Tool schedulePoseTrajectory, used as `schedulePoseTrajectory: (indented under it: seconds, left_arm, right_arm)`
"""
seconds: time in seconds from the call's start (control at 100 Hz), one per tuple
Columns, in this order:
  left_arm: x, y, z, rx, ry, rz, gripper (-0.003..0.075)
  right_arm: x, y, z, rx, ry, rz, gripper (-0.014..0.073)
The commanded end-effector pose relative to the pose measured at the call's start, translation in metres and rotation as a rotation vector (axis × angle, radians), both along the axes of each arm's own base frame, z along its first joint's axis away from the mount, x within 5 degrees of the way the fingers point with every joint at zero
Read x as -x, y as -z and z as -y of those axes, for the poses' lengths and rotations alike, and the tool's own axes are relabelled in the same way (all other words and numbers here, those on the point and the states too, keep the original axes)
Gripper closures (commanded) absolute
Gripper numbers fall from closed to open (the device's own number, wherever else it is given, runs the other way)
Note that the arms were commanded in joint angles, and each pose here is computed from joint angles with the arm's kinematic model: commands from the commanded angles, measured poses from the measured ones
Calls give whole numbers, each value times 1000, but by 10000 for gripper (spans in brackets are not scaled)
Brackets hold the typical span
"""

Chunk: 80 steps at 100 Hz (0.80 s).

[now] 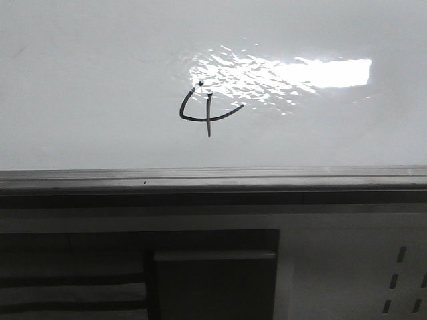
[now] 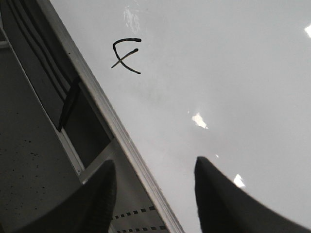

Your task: Write number 4 on whiteboard

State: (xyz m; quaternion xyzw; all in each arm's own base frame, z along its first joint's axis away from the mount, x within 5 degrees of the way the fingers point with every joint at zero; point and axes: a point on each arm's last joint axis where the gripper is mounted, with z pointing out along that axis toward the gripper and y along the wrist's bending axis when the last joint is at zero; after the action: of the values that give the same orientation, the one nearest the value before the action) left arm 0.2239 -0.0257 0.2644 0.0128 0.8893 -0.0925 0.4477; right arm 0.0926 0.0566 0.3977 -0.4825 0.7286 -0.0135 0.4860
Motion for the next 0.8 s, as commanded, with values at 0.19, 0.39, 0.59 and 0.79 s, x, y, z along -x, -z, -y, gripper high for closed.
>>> schedulePoseTrajectory:
  seconds: [0.19, 0.39, 0.59, 0.79]
  left_arm:
    - [-5, -16, -4, -19, -30, 99, 307]
    - [1, -40, -1, -26, 16, 130, 312]
    - [39, -86, 5, -84, 168, 87, 312]
    - [97, -101, 5, -118, 232, 106, 312]
  right_arm:
    - [-2, -13, 0, -50, 11, 76, 272]
    - [-1, -13, 0, -86, 34, 54, 272]
    - [-1, -11, 0, -352, 221, -137, 272]
    - [-2, -4, 8, -470, 393, -207, 347]
